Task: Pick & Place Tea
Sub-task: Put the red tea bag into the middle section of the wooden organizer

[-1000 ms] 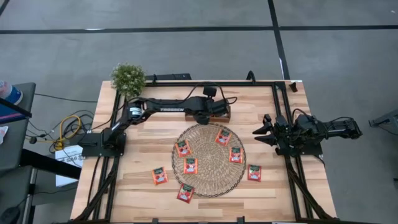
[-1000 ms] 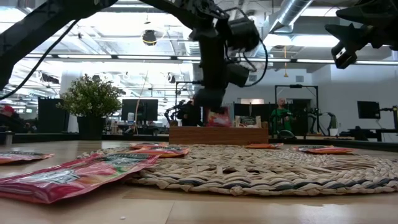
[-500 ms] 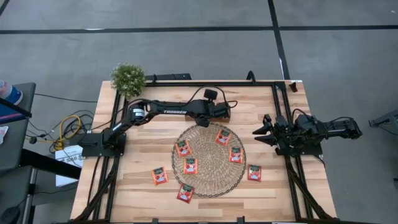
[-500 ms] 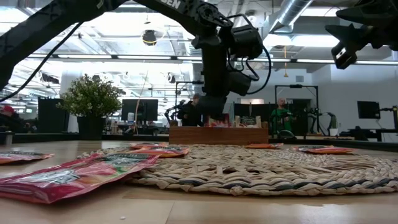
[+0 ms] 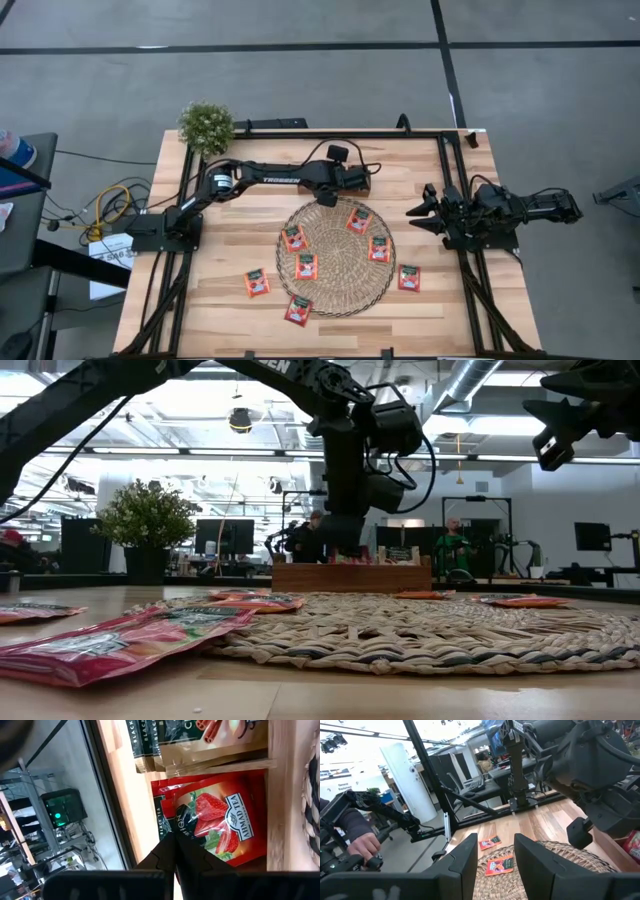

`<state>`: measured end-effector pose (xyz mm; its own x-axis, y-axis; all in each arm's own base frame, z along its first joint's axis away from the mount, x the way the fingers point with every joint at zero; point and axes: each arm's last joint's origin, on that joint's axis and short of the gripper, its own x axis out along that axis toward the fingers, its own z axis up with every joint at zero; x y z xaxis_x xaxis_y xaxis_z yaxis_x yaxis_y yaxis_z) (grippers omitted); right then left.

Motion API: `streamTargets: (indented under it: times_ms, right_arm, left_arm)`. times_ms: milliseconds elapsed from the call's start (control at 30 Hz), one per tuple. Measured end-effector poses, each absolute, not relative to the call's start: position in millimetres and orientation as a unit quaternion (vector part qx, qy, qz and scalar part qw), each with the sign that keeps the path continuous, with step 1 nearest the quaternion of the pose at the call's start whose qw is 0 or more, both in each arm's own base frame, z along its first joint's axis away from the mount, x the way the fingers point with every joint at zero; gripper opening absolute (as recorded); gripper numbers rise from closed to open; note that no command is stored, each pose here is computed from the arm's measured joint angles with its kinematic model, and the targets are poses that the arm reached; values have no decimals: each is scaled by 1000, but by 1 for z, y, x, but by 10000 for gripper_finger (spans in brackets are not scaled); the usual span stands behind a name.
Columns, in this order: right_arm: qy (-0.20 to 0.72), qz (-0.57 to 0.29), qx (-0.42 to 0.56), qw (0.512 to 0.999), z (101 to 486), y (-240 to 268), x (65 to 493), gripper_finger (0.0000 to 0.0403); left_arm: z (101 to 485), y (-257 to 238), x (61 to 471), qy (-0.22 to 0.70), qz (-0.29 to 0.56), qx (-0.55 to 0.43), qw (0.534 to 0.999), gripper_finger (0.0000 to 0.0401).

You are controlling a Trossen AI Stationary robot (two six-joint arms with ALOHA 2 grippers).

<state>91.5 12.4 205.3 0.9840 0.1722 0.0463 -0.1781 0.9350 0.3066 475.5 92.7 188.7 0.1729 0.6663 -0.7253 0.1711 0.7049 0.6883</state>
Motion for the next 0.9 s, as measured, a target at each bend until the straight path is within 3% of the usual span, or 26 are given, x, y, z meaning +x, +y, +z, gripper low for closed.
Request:
streamTargets:
  times_ms: [333,700,900]
  right_arm:
    - [-9,89,157,984,205,12,91,121]
    - [-9,89,157,984,205,12,91,121]
    - [-8,89,156,984,205,12,92,121]
  left_arm:
    - [189,92,475,620,171,351,680,11]
    - [190,86,476,620,177,370,669,105]
    - [206,78,474,612,264,427,611,137]
